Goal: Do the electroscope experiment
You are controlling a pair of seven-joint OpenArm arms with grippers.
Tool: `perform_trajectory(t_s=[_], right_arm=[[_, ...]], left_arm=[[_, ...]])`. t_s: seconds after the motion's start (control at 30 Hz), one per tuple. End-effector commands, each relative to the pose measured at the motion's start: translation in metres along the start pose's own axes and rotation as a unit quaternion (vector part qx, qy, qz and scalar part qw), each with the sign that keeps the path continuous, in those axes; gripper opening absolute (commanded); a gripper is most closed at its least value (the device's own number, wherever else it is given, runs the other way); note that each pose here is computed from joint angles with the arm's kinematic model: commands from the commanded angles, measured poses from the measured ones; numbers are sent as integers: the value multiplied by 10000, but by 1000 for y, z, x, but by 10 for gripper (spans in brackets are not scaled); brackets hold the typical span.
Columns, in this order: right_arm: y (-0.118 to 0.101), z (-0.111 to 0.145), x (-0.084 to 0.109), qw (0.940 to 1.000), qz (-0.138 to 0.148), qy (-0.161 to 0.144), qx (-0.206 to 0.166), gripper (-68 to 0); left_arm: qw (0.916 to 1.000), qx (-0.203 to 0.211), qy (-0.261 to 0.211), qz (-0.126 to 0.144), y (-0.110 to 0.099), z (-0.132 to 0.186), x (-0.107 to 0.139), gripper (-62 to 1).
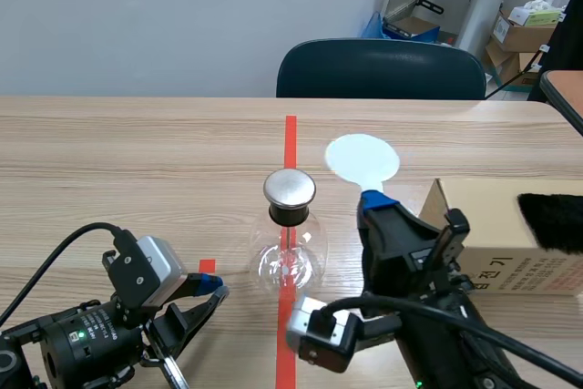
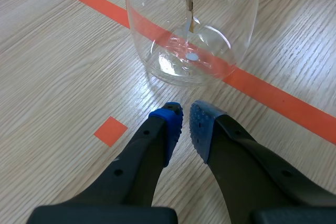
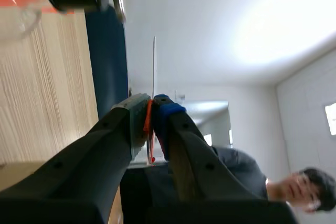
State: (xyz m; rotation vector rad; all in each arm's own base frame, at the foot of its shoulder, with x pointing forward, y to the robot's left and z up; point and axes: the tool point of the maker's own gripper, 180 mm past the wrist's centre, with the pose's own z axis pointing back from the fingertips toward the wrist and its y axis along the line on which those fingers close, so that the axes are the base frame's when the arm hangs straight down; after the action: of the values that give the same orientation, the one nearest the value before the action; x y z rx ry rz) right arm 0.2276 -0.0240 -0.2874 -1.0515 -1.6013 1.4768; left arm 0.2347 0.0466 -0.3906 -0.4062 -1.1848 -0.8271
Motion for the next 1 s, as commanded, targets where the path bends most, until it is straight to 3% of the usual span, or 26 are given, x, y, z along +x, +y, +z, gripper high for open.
perform_trajectory(t_s=[0.0,0.23,0.43,0.83,0.97], right_arm=[[-6,-3,4,9997,60,-180,-131,-667],[-6,1,34,9945,71,-1041,-125,-667],[-6,4,47,9901,76,-1395,-122,-667],[-6,4,48,9897,77,-1423,-122,-667],[-6,2,39,9931,74,-1160,-124,-667]], left_arm=[[9999,23,-170,-1,2,-2,10,-521],[9999,23,-169,-3,2,-2,10,-521],[9999,20,-165,4,2,-2,9,-521],[9999,19,-164,5,1,-2,9,-521],[9999,19,-164,5,1,-2,9,-521]])
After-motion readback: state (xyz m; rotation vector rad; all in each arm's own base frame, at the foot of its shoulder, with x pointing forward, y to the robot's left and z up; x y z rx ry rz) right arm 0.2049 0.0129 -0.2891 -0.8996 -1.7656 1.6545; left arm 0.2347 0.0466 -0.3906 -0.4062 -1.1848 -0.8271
